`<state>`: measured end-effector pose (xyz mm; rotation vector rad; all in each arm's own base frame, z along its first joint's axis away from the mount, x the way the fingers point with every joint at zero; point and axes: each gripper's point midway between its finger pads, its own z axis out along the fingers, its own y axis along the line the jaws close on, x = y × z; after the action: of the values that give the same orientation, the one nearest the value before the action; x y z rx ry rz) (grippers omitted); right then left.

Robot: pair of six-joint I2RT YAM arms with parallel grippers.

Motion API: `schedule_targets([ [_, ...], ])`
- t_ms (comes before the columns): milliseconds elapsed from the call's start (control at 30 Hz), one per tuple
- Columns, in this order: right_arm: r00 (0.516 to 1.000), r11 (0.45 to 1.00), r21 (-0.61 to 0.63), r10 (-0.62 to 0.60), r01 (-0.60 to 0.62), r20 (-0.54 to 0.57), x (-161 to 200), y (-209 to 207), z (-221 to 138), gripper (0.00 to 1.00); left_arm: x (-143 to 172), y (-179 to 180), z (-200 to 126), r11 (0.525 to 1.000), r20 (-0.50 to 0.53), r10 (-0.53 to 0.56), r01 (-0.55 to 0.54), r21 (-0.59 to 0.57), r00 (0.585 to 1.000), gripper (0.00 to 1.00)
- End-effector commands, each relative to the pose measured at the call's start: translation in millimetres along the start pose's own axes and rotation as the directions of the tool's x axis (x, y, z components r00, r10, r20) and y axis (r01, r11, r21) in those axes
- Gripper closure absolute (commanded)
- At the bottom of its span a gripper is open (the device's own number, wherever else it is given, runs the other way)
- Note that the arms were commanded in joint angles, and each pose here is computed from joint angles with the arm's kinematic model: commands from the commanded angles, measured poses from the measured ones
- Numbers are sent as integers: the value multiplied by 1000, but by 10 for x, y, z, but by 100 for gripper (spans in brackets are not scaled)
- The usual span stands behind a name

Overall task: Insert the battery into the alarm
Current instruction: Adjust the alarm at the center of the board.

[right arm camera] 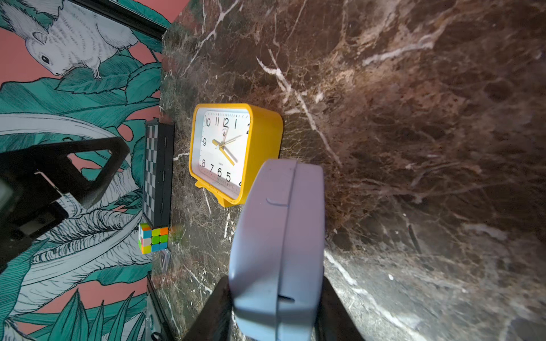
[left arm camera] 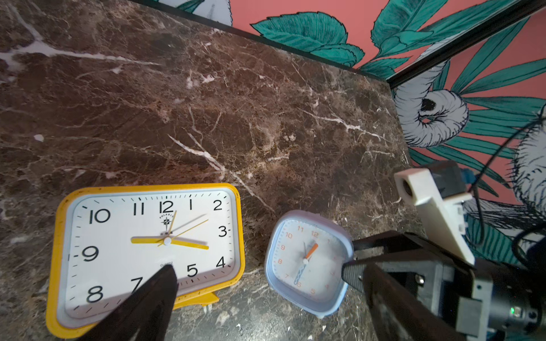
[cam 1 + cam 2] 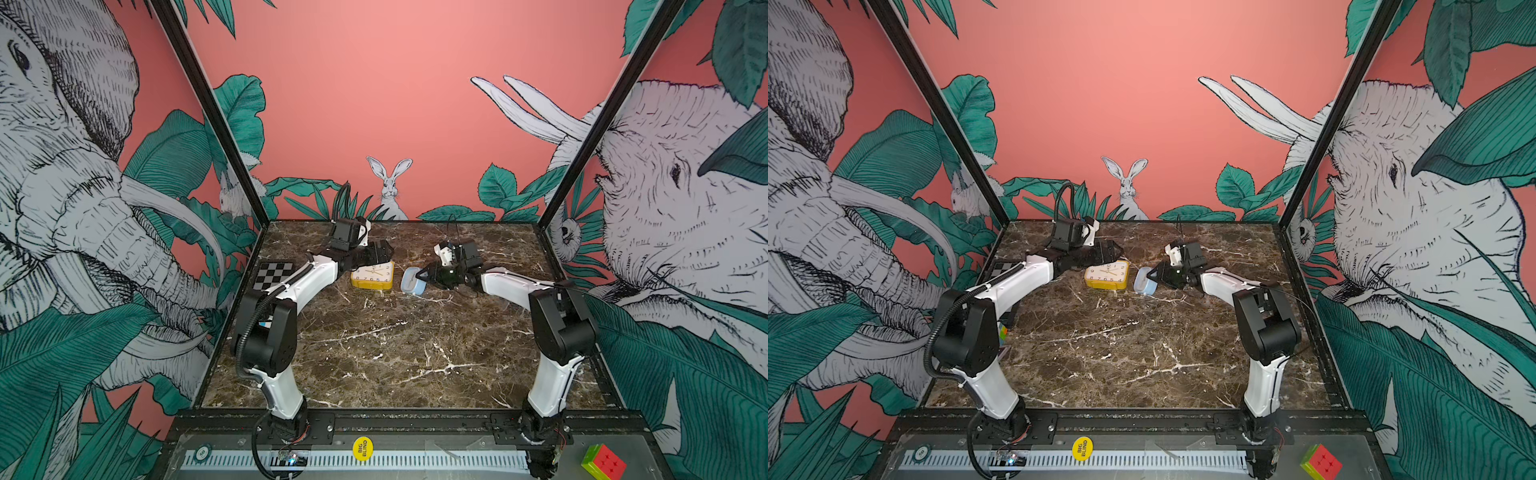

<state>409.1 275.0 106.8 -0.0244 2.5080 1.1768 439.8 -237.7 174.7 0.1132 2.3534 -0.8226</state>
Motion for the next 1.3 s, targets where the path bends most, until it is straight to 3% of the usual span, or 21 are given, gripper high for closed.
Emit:
schedule_targets([
  [0, 1000, 997, -76, 10, -12, -23, -100, 183, -16, 68, 123, 8, -39, 1000, -40, 9, -8, 13, 999, 1],
  [267, 990, 996, -11, 92, -94, -102, -184, -31, 90, 46, 161, 28, 4, 1000, -53, -1, 2, 17, 999, 1],
  [867, 976, 989, 22, 146, -145, -159, -223, -329, 361, 42, 167, 82, 32, 1000, -44, 1, -1, -2, 999, 1],
  [1267, 997, 966, 253, 70, -59, -34, -429, -692, 126, 27, 72, 366, -147, 994, 7, 48, -47, -96, 999, 1],
])
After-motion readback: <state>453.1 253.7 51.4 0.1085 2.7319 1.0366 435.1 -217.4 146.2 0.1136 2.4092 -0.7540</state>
